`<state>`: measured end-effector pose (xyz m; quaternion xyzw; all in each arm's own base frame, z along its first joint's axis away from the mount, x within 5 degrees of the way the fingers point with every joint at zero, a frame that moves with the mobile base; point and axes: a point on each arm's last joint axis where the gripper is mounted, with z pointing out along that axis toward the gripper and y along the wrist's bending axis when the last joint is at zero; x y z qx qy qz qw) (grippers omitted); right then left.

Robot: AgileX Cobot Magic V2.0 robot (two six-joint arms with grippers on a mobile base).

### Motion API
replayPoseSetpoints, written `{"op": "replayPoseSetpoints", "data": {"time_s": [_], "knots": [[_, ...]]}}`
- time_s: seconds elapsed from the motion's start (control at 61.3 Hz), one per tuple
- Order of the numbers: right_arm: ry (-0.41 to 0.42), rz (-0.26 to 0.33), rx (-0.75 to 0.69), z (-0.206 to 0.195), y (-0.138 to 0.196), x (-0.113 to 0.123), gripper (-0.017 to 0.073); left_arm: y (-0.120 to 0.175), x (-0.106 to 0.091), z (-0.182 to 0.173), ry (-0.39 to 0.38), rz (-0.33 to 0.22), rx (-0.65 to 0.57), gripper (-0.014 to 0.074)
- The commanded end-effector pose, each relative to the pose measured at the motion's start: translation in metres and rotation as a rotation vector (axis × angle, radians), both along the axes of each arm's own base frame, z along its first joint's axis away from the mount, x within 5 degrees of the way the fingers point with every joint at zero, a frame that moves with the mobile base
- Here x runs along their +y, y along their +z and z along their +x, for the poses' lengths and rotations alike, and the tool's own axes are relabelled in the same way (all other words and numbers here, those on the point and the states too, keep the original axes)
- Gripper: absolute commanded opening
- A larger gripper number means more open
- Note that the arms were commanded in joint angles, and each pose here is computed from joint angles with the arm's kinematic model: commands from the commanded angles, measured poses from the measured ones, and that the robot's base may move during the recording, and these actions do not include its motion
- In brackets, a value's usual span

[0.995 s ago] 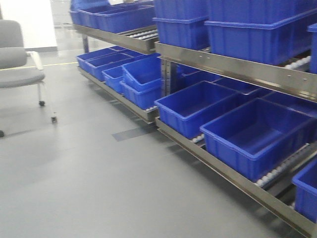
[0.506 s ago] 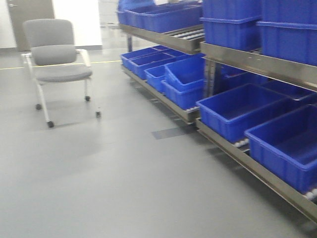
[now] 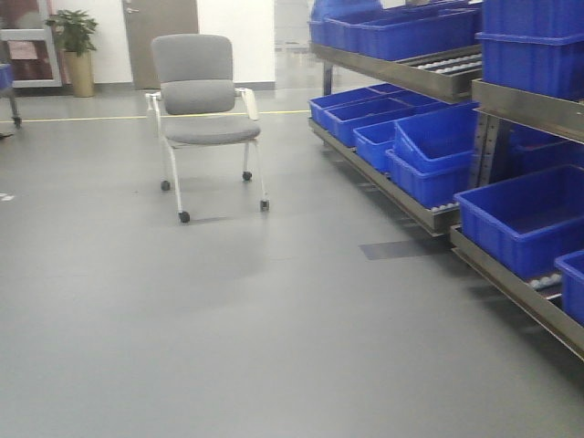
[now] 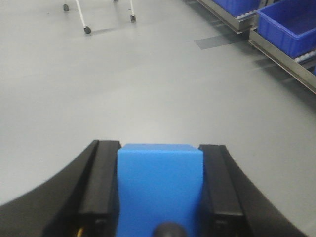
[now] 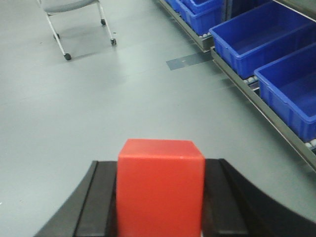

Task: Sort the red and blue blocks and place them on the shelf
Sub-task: 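Drive the base away from the counter holding both cubes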

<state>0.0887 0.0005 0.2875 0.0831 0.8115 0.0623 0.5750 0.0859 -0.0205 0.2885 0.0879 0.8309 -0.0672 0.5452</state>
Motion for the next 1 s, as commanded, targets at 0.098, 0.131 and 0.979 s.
{"op": "replayPoseSetpoints", "data": {"time_s": [0.098,0.131,0.979], "knots": [[-0.010,-0.008,-0.119,0.0021,0.0175,-0.0010,0.0057,0.0154,-0.0016,0.0021,-0.011,-0.029,-0.091,0.0128],[-0.010,-0.008,-0.119,0.0021,0.0175,-0.0010,0.0057,0.0154,-0.0016,0.0021,-0.011,-0.029,-0.091,0.0128],[-0.010,-0.008,-0.119,0.0021,0.0175,-0.0010,0.0057,0.0154,-0.0016,0.0021,-0.011,-0.029,-0.091,0.0128]]}}
